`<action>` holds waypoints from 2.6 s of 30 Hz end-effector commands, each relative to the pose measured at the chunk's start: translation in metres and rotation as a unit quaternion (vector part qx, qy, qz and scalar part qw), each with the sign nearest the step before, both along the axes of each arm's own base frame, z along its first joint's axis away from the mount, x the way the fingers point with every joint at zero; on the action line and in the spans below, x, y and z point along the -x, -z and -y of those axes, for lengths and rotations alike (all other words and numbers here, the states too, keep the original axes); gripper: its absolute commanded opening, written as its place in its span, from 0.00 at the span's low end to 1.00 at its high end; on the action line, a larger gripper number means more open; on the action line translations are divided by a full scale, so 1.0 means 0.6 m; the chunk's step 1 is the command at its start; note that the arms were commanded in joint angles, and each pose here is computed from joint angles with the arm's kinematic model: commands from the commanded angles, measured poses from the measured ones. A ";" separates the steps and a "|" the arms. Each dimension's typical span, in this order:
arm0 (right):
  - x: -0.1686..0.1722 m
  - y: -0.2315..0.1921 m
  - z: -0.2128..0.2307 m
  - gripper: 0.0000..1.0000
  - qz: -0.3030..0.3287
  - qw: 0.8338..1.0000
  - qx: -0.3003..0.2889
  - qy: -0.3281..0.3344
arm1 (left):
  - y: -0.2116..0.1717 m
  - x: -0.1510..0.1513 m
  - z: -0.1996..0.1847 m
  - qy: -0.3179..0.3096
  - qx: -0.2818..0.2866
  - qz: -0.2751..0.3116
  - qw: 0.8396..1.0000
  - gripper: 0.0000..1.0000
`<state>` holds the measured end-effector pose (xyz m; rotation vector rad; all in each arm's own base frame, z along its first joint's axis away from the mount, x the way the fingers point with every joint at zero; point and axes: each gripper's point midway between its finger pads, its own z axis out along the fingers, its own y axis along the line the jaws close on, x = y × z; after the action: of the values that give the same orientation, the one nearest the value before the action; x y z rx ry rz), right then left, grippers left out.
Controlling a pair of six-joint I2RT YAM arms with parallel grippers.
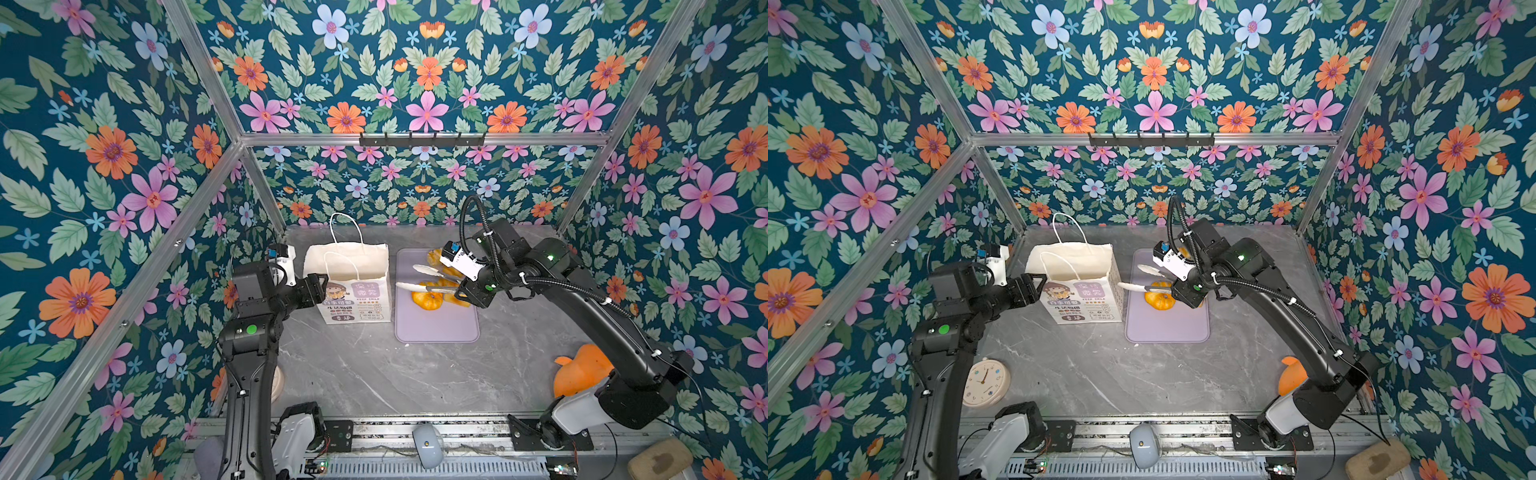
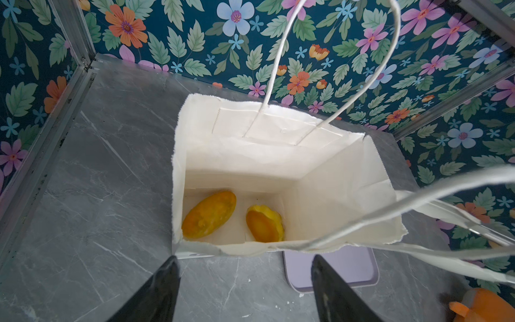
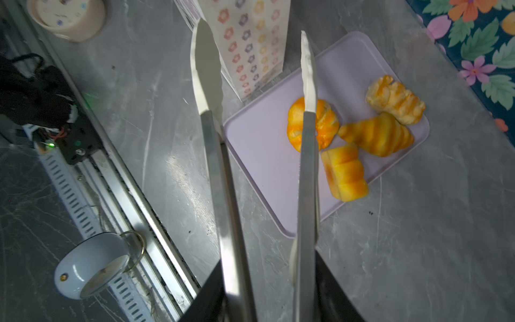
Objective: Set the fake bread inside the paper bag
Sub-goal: 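Move the tongs with the right gripper back over the tray, then lower the tongs with the right gripper and pinch the yellow loaf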
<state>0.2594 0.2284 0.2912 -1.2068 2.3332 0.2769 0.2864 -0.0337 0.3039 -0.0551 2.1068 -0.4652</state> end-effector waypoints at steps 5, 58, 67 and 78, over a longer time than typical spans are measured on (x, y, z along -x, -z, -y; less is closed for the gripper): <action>-0.032 0.050 0.064 0.41 -0.006 0.994 0.088 0.067 | -0.009 -0.006 0.007 0.013 0.003 0.020 1.000 0.75; -0.109 0.186 0.169 0.43 -0.082 0.960 0.232 0.133 | 0.025 -0.012 0.008 0.017 0.006 -0.001 1.000 0.75; -0.105 0.201 0.157 0.42 -0.103 0.962 0.219 0.125 | 0.025 -0.012 0.007 0.016 0.006 -0.001 1.000 0.75; -0.103 0.208 0.151 0.40 -0.111 0.963 0.210 0.125 | 0.020 -0.012 0.006 0.014 0.006 0.002 1.000 0.75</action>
<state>0.3232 0.1346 0.1683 -1.0718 2.8023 -0.2223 0.2908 -0.0379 0.2845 -0.0429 2.1310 -0.5018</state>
